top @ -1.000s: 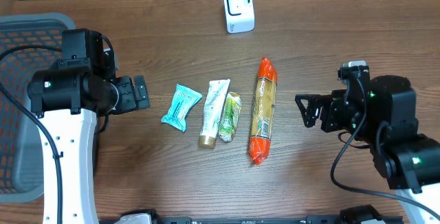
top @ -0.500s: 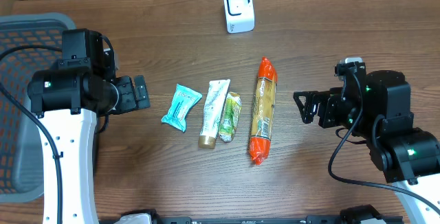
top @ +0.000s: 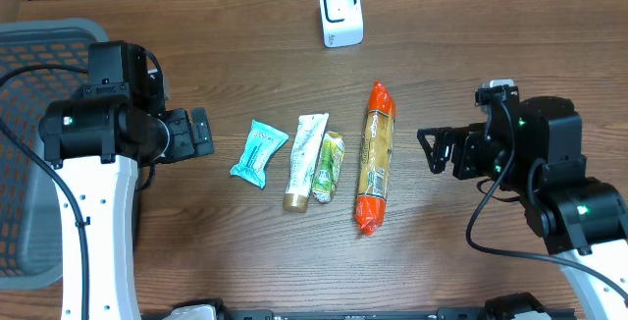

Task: Scan the item barcode
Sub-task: 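Move the right gripper left toward the red-ended spaghetti pack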

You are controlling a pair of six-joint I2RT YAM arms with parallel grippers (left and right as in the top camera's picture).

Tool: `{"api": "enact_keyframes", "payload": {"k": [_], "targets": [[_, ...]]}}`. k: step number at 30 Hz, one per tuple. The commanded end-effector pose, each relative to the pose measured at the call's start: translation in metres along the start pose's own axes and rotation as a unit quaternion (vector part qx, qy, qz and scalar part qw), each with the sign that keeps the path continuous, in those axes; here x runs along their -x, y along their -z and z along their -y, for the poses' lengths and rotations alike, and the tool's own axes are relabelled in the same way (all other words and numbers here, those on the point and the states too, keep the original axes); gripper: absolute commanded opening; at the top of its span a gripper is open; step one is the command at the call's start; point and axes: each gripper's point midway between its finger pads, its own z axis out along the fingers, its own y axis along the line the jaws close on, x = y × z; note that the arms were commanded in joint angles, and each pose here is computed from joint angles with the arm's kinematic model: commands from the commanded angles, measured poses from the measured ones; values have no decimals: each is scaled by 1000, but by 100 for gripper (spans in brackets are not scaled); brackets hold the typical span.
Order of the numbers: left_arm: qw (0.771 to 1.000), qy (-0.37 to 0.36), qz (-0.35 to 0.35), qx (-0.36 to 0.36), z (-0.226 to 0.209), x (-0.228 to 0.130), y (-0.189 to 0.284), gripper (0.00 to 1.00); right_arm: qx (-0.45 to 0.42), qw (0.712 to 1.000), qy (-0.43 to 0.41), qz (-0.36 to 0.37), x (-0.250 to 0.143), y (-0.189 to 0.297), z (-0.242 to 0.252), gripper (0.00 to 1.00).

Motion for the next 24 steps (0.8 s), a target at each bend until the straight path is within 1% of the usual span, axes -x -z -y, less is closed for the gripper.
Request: {"api": "enact_keyframes", "payload": {"k": [1, 6, 9, 24], "targets": [[1000, -8, 4, 5, -3, 3, 2, 99, 6, 1000, 6, 7, 8, 2, -4, 100], [1000, -8, 4, 5, -3, 3, 2, 99, 6, 1000, 4, 8, 10, -2, -3, 100], [1000, -8, 4, 5, -3, 3, 2, 99, 7, 1000, -14, 8, 10, -2, -3, 100], [1000, -8, 4, 5, -3, 3, 2, 100, 5, 1000, -15, 4, 9, -3, -2, 100]]}}
